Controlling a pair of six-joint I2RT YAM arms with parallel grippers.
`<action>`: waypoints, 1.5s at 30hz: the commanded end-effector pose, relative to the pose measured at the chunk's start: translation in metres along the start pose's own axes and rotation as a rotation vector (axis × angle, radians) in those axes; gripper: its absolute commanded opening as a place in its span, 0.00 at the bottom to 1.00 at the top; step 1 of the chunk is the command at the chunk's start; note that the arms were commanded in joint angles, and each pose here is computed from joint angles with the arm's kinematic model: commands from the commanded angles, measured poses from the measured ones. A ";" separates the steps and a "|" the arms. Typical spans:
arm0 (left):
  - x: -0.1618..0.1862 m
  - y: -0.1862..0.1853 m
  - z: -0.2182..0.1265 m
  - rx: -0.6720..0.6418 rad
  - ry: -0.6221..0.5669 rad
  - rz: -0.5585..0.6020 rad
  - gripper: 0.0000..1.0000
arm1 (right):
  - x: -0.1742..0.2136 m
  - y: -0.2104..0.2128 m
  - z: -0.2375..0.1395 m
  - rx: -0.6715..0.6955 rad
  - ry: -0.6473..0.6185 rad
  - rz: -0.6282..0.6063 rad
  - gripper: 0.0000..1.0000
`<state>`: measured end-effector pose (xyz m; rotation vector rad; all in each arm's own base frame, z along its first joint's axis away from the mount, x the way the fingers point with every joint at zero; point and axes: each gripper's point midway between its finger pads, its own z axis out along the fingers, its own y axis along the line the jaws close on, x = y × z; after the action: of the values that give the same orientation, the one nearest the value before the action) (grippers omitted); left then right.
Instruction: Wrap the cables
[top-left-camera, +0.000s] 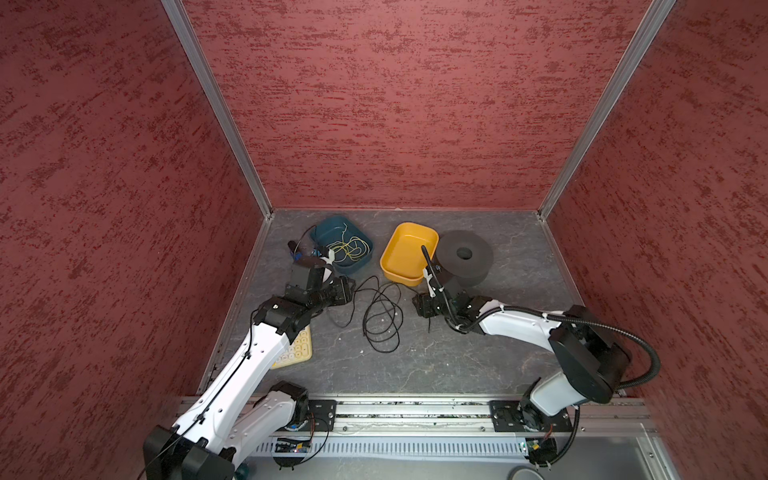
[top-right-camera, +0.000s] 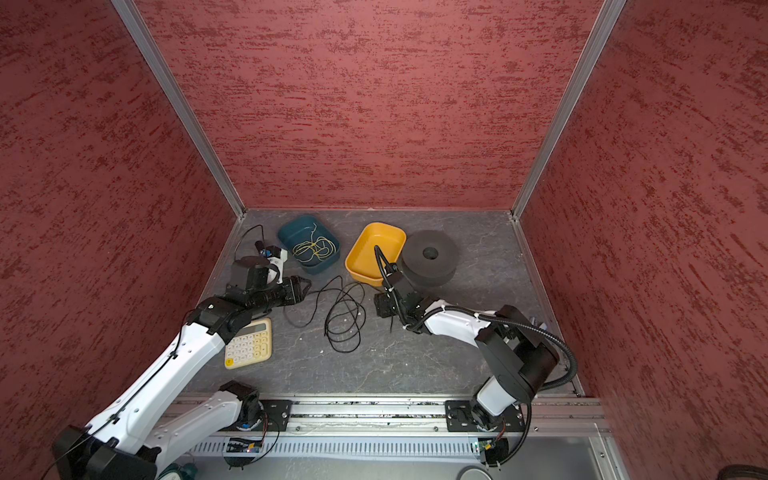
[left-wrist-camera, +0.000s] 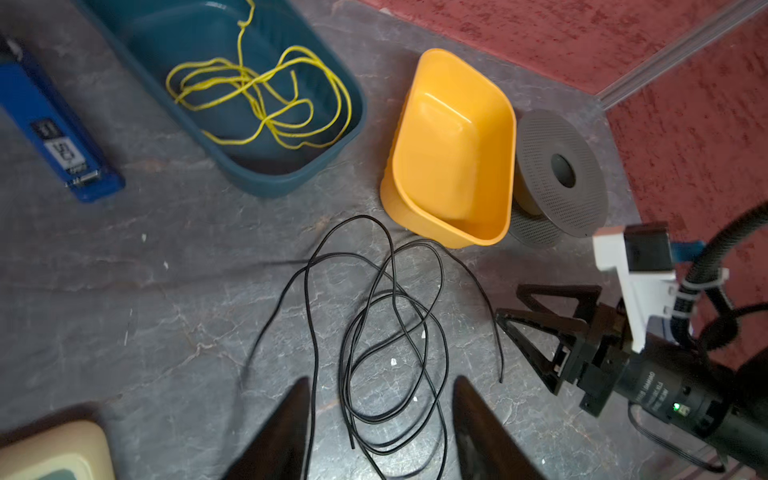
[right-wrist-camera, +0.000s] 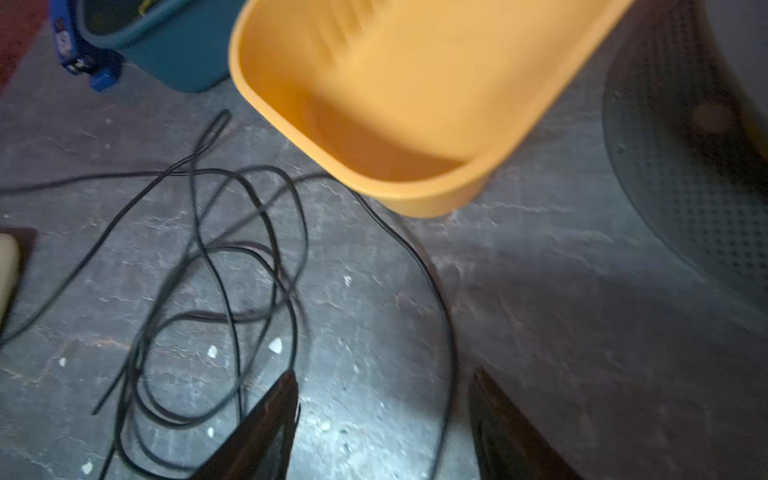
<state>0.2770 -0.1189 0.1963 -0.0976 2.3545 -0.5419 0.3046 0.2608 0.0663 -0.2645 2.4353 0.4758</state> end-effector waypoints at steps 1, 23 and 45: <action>-0.001 -0.004 0.004 0.027 0.005 -0.015 0.68 | 0.026 -0.021 -0.002 0.094 0.074 0.048 0.60; 0.027 -0.042 0.057 0.186 0.146 -0.010 0.60 | 0.035 -0.020 0.013 0.183 0.068 0.037 0.44; 0.042 -0.010 0.083 0.067 0.209 -0.001 0.49 | 0.024 -0.027 0.002 0.218 -0.017 -0.060 0.00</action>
<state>0.2964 -0.1680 0.1281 -0.0149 2.5258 -0.6789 0.2935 0.2422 0.0247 -0.2048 2.4956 0.2104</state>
